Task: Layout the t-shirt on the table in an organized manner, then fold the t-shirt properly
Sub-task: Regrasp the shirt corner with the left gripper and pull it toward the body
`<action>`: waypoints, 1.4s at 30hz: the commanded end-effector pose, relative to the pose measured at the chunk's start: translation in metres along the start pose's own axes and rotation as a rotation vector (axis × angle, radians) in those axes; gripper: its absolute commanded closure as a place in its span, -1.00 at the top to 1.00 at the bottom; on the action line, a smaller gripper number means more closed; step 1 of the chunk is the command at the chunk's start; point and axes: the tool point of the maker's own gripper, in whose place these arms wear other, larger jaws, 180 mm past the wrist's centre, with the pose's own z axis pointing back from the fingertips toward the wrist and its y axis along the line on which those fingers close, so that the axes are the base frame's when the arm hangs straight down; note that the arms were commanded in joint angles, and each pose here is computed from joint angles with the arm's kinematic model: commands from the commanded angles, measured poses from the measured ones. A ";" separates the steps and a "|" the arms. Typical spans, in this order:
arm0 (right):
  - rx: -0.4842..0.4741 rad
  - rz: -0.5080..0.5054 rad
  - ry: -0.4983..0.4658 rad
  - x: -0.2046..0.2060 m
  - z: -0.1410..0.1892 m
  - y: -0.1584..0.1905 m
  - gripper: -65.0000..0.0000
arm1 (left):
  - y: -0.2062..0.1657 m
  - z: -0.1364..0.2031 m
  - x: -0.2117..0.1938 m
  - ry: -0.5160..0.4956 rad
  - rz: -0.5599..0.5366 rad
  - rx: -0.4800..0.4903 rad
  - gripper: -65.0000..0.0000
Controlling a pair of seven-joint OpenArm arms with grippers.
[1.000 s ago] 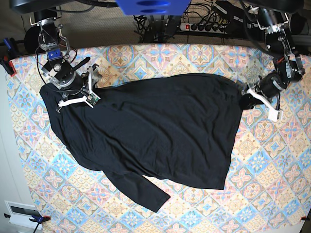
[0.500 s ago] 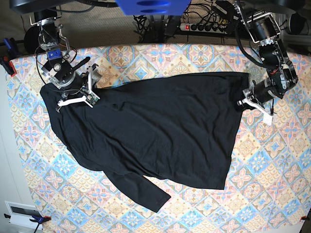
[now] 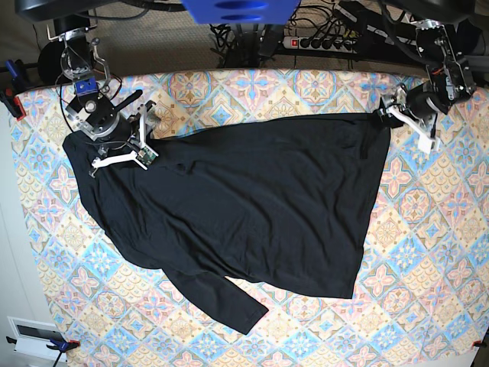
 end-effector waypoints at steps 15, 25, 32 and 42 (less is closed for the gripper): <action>-0.025 0.013 -0.031 0.009 0.004 -0.009 -0.41 | -0.013 -0.029 -0.006 0.018 0.067 -0.068 0.00; -0.025 0.013 -0.029 0.008 0.004 -0.009 -0.41 | -0.046 -0.040 0.019 -0.042 0.021 -0.155 -0.97; -0.026 0.012 -0.029 0.008 0.004 -0.010 -0.41 | -0.049 -0.023 0.065 -0.183 0.075 -0.211 -1.00; -0.026 0.012 -0.026 0.008 0.004 -0.010 -0.41 | -0.066 -0.011 0.130 -0.333 0.056 -0.241 -1.00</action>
